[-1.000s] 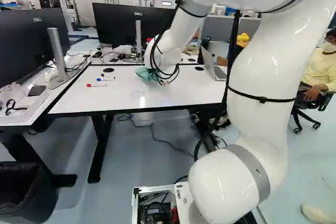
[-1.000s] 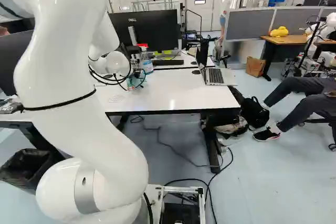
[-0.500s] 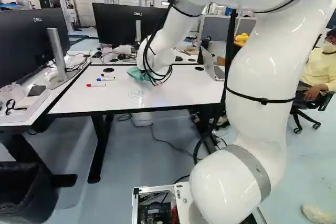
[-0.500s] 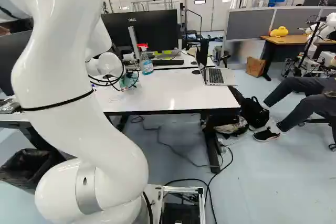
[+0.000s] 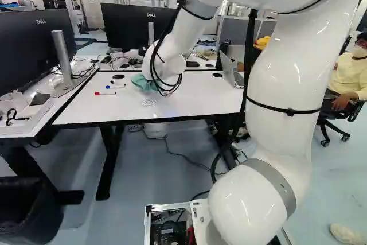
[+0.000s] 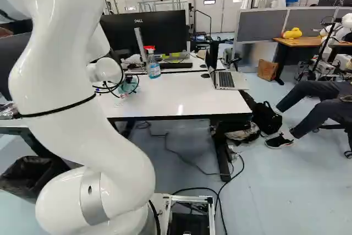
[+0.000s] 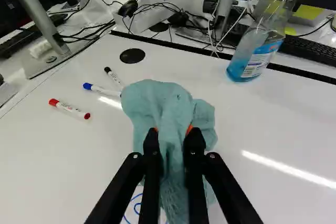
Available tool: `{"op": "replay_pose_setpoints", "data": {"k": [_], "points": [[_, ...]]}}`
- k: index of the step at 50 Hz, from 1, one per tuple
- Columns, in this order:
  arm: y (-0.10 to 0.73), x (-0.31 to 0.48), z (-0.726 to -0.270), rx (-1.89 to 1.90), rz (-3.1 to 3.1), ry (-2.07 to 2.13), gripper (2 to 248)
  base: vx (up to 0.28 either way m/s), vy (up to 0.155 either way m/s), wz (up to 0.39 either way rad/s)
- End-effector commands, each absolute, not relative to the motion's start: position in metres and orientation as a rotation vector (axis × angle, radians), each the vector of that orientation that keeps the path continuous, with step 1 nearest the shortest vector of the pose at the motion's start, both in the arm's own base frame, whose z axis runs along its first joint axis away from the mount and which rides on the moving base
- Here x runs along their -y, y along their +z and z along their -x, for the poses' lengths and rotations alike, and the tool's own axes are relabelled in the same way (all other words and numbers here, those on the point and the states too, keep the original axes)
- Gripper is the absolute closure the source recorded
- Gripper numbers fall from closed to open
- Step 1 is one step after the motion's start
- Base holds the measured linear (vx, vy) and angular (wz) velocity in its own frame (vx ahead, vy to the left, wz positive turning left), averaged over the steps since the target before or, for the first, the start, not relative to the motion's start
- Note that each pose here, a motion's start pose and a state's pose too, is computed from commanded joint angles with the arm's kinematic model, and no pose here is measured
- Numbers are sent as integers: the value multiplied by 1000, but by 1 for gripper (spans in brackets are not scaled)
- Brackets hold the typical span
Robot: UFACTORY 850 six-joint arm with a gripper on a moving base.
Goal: Clean the table with the green towel
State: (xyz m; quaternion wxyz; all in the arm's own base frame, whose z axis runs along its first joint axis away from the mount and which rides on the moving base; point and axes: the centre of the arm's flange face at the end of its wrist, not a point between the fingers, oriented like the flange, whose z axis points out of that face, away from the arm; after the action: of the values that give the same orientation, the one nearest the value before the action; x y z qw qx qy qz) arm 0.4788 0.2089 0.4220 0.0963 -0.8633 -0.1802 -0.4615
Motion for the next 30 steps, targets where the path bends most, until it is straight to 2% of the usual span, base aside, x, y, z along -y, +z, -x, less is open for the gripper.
{"op": "replay_pose_setpoints", "data": {"k": [30], "points": [[394, -208, -439, 577, 2565, -1317, 199, 0, 0, 0]]}}
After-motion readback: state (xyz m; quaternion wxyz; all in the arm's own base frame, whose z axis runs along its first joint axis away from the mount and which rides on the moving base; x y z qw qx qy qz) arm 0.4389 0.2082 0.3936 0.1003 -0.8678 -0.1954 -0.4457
